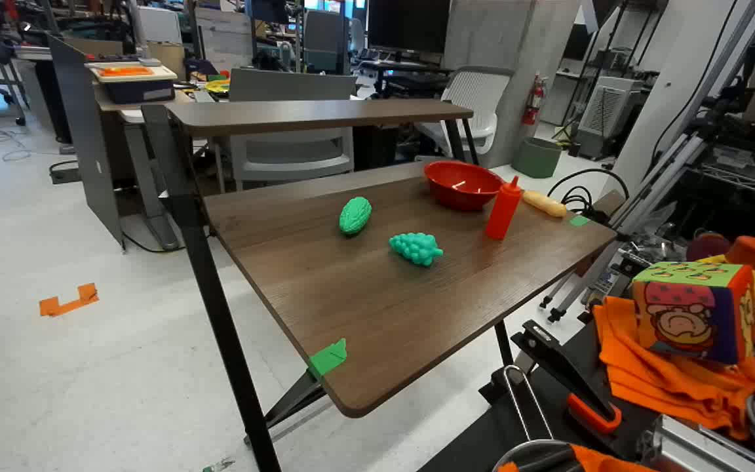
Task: Put the toy grapes in the bowl
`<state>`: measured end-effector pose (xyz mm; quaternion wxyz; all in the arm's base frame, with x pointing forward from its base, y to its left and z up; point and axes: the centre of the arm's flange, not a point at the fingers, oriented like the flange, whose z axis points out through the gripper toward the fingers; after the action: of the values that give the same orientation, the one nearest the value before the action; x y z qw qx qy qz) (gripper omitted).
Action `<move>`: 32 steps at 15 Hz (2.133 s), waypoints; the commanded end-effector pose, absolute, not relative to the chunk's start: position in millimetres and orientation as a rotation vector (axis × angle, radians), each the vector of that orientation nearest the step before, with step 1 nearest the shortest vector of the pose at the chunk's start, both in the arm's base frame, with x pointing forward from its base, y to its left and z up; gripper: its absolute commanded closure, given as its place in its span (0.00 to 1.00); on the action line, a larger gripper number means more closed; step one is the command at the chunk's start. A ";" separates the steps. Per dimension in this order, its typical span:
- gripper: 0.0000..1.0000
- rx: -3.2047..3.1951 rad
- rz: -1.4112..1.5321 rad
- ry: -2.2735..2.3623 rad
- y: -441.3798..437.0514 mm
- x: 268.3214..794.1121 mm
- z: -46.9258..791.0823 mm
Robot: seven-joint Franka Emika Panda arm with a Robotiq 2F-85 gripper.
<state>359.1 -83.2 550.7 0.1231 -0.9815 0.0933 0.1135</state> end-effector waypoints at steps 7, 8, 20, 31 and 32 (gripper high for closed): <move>0.00 -2.863 0.329 0.272 -83.3 359.2 551.2; 0.00 -2.863 0.329 0.272 -83.3 359.2 551.2; 0.00 -2.957 0.335 0.283 -57.3 390.5 546.2; 0.00 -3.171 0.636 0.099 73.7 544.9 392.3; 0.00 -3.175 0.675 0.085 76.4 552.3 374.8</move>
<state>508.0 68.0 404.8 -0.0365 -0.9828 0.0391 0.1765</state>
